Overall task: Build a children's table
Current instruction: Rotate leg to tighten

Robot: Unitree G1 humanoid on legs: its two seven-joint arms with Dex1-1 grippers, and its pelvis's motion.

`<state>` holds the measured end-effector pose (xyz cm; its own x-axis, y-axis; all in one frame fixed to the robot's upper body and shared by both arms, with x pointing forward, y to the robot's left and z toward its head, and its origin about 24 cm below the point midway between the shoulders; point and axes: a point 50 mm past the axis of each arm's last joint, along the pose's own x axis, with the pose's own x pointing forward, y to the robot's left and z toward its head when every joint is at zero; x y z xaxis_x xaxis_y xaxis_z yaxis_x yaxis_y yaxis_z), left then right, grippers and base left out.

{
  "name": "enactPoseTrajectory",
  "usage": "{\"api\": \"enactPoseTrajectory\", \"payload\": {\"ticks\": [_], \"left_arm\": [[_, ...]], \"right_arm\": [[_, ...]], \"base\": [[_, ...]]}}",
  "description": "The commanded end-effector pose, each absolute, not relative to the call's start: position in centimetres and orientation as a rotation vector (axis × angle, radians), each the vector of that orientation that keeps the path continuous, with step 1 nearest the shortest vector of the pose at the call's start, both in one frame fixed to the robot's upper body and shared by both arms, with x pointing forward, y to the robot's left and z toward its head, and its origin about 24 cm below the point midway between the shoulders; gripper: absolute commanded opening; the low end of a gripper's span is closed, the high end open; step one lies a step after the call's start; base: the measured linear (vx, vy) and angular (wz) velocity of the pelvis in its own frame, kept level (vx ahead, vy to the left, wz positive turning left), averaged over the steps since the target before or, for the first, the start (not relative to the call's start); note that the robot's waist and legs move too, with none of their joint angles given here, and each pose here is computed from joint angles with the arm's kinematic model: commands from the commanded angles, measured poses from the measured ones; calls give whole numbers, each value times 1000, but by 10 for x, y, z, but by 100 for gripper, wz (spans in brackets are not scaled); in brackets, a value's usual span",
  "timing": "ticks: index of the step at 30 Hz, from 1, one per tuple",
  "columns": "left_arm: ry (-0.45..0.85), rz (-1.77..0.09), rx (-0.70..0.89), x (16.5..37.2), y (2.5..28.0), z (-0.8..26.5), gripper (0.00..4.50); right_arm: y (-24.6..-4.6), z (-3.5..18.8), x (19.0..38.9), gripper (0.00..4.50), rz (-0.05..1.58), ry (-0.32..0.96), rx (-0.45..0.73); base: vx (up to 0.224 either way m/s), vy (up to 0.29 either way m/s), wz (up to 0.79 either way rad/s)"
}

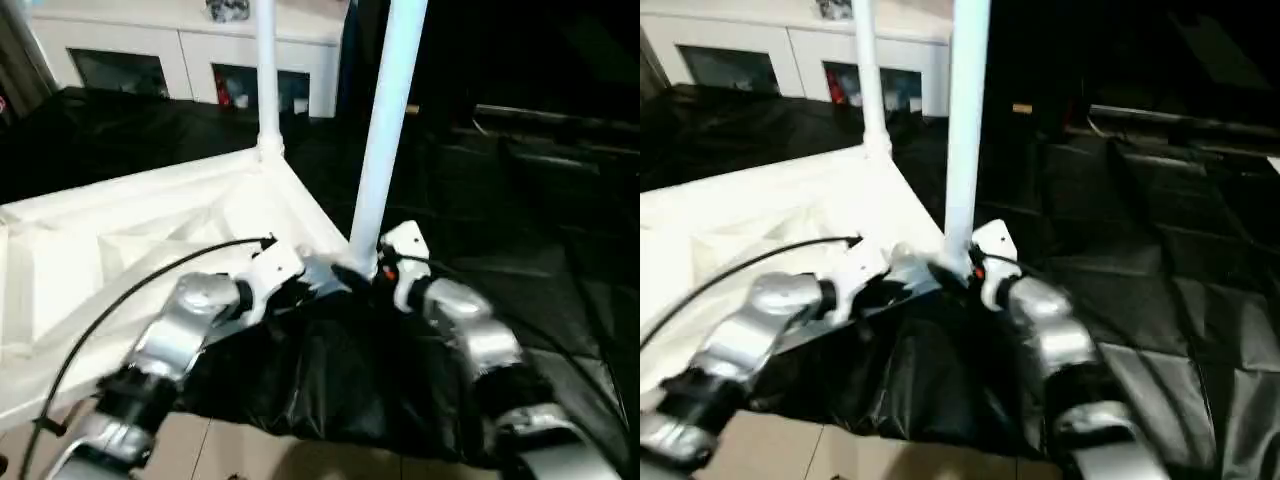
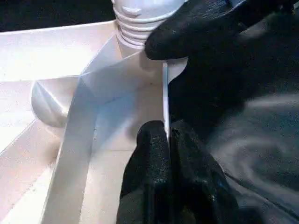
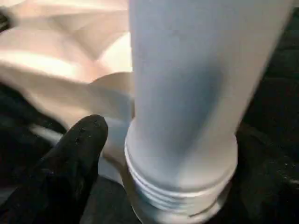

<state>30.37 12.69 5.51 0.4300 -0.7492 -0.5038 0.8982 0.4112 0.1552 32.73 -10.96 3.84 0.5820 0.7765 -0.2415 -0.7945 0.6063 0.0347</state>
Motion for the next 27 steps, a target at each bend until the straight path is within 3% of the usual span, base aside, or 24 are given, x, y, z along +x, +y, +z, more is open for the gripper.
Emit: {"api": "enactPoseTrajectory", "payload": {"ticks": [1,6,8,18,22,27], "left_arm": [[272,-1165,429,301,112,70,0],[291,-1230,440,296,119,72,0],[303,-1265,439,292,122,72,0],[351,-1348,425,282,126,70,0],[344,-1322,431,285,126,70,0],[314,-1168,432,301,121,71,0]], "right_arm": [[-100,41,319,414,1072,250,-82],[-119,46,314,414,1209,293,-112],[-122,47,312,390,1247,305,-117],[-116,42,300,317,1355,328,-121],[-114,41,299,283,1352,327,-113],[-101,34,307,275,1177,305,-82]], "base": [[0,0,0],[0,0,0],[0,0,0],[0,0,0],[0,0,0],[0,0,0]]}}
